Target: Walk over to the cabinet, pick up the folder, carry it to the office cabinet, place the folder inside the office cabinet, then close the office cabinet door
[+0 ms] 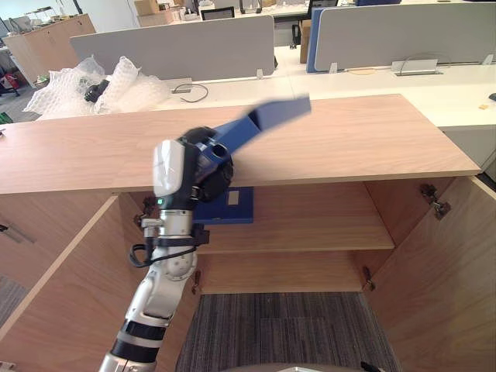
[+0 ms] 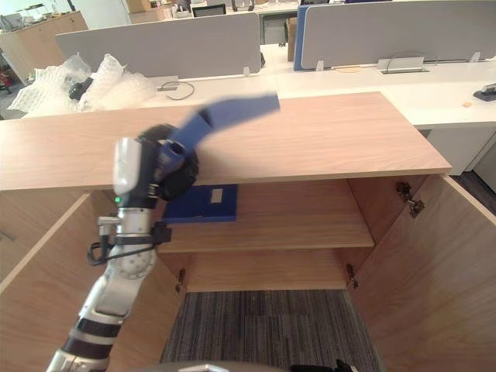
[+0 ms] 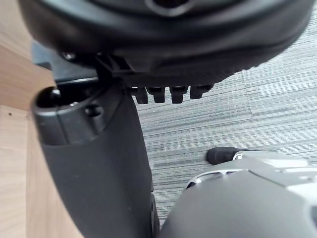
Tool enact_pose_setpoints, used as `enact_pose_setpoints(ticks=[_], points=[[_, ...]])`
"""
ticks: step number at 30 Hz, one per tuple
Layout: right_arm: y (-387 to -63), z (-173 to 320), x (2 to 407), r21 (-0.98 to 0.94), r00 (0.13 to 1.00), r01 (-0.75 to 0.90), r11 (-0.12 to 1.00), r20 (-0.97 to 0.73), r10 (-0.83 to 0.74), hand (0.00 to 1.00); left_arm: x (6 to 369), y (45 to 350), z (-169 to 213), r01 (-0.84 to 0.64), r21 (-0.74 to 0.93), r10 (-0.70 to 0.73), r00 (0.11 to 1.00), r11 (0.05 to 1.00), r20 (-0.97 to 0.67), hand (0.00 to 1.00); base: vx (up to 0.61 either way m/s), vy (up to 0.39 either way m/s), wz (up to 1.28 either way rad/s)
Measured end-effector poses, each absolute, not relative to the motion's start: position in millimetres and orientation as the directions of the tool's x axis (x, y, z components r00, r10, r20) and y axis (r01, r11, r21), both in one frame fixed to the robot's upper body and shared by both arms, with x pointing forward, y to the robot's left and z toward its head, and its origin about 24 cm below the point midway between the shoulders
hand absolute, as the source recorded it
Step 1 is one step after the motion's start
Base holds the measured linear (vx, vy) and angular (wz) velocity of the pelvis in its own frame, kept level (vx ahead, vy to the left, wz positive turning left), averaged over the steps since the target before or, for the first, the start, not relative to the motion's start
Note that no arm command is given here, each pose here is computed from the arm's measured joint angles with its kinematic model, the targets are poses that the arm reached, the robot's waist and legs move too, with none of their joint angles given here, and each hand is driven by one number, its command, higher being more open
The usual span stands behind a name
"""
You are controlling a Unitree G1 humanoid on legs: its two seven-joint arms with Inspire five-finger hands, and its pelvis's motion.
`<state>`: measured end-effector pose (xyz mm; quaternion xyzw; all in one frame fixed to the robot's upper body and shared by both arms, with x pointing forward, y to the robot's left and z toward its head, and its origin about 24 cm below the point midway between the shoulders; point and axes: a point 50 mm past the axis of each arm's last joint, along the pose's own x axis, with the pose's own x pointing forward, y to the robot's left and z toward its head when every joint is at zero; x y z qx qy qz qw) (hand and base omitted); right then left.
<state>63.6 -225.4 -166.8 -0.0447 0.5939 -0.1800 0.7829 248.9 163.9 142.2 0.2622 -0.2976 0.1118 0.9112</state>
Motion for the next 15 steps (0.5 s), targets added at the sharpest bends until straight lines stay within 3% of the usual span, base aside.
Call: enact_pose_setpoints(ticks=[2,5,9,15], points=[[-225,-165,65,-0.272,0.242,0.298,0.915,-0.906,-0.348,1.0,237,173,149,-0.254,0.159,0.114,0.798,0.954,0.592,0.0,-0.01,0.03,-0.07],[-221,-158,80,-0.23,0.312,0.417,0.88,-0.872,-0.376,1.0,222,179,140,-0.112,-0.179,0.188,0.844,0.978,0.502,0.0,0.0,0.028,-0.07],[-215,-131,115,-0.101,0.48,0.579,0.809,-0.76,-0.438,1.0,208,192,134,-0.032,-0.48,0.259,0.872,0.877,0.415,0.0,0.0,0.026,-0.12],[-213,-85,139,0.207,0.632,0.709,0.674,-0.61,-0.478,1.0,198,195,122,0.017,-0.714,0.313,0.891,0.7,0.328,0.0,-0.01,0.025,-0.1]])
